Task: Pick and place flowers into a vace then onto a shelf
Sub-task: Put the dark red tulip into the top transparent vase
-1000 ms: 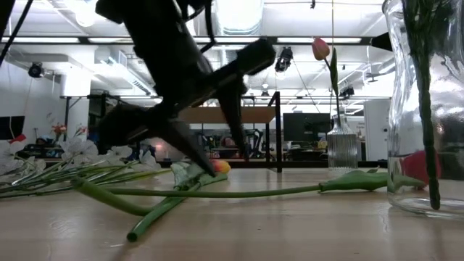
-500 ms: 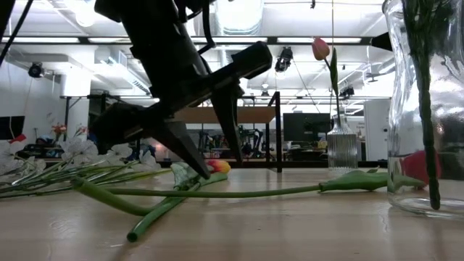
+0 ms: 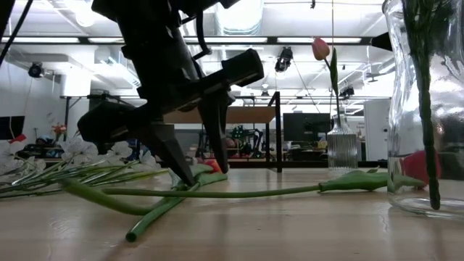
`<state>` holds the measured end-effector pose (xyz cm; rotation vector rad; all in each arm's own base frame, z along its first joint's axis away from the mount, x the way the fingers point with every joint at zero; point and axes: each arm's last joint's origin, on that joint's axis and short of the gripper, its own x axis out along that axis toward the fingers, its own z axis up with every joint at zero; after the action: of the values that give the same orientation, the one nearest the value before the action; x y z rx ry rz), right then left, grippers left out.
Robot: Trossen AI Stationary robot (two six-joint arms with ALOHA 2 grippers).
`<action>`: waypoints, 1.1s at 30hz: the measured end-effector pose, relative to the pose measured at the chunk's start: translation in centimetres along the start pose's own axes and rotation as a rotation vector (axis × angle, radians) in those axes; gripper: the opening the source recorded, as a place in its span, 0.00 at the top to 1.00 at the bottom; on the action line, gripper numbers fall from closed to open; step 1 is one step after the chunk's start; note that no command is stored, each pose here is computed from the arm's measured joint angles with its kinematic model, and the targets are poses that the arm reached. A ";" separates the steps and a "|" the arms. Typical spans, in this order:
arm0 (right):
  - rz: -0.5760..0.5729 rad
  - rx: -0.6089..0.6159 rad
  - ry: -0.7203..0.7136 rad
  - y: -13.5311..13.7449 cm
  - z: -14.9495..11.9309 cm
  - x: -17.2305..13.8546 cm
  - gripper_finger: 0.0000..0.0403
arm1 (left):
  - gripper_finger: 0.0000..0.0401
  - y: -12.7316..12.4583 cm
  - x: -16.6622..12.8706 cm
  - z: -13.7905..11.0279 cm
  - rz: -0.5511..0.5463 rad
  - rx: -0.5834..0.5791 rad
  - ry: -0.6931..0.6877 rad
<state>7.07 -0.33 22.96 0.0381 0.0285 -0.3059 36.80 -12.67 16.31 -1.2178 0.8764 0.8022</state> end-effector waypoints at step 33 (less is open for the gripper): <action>0.000 0.000 0.000 0.0 0.0 0.0 0.98 | 0.99 1.0 2.3 -0.4 0.086 0.017 0.024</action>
<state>7.07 -0.33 22.96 0.0382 0.0281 -0.3056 36.89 -12.75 13.80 -1.1831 0.9588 0.8489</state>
